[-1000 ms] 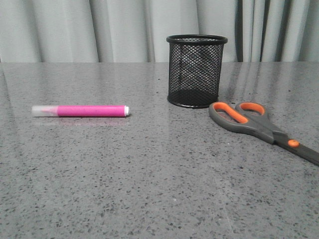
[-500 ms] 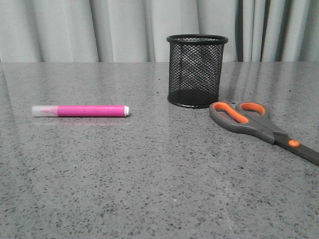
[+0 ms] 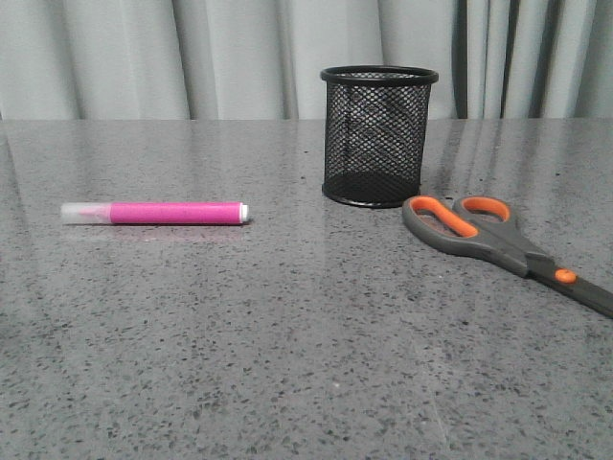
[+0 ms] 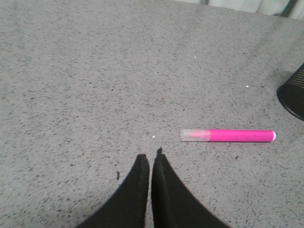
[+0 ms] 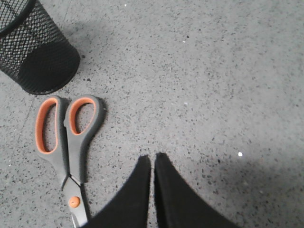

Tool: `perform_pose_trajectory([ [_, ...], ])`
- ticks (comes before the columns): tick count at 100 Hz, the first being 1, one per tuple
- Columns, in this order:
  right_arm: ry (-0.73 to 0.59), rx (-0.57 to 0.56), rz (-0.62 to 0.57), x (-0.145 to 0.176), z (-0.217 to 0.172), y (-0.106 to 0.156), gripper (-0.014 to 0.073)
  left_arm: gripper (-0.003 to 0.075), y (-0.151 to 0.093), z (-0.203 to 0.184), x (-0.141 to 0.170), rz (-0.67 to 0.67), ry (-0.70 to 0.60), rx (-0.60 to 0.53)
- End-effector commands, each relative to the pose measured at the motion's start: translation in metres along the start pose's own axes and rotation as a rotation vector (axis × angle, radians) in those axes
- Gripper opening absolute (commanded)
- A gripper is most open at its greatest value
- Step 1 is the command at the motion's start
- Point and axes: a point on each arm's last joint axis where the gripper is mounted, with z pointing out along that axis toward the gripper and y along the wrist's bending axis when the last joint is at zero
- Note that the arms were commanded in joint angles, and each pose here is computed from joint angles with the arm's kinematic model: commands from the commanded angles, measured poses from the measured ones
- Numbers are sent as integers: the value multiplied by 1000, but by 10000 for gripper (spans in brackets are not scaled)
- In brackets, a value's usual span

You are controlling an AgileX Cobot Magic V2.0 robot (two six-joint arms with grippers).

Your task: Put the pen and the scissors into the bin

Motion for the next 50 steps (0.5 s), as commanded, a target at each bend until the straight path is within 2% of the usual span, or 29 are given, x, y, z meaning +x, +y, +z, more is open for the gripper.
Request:
perform_pose_trajectory([
  [1,-78,1,-17,-19,-6,2,152,18,-3,2,-20,-8,-65,37],
  [8,-86,-3,-13,-21,-7,2,299,105,-5,7,-24,-11,-62,71],
  [14,-88,-5,-9,-21,-7,3,401,224,-7,11,-28,-12,-68,102],
  [20,-88,-5,-14,-21,-7,3,433,347,-8,15,-32,-5,-75,133],
  [25,-88,-6,-21,-22,-7,3,432,412,-10,19,-35,0,-77,162],
  [36,-89,-7,-23,-22,-7,3,432,426,-14,28,-41,55,-74,242],
  [50,-97,-12,-27,-22,-8,3,432,376,-21,47,-49,209,-31,383],
])
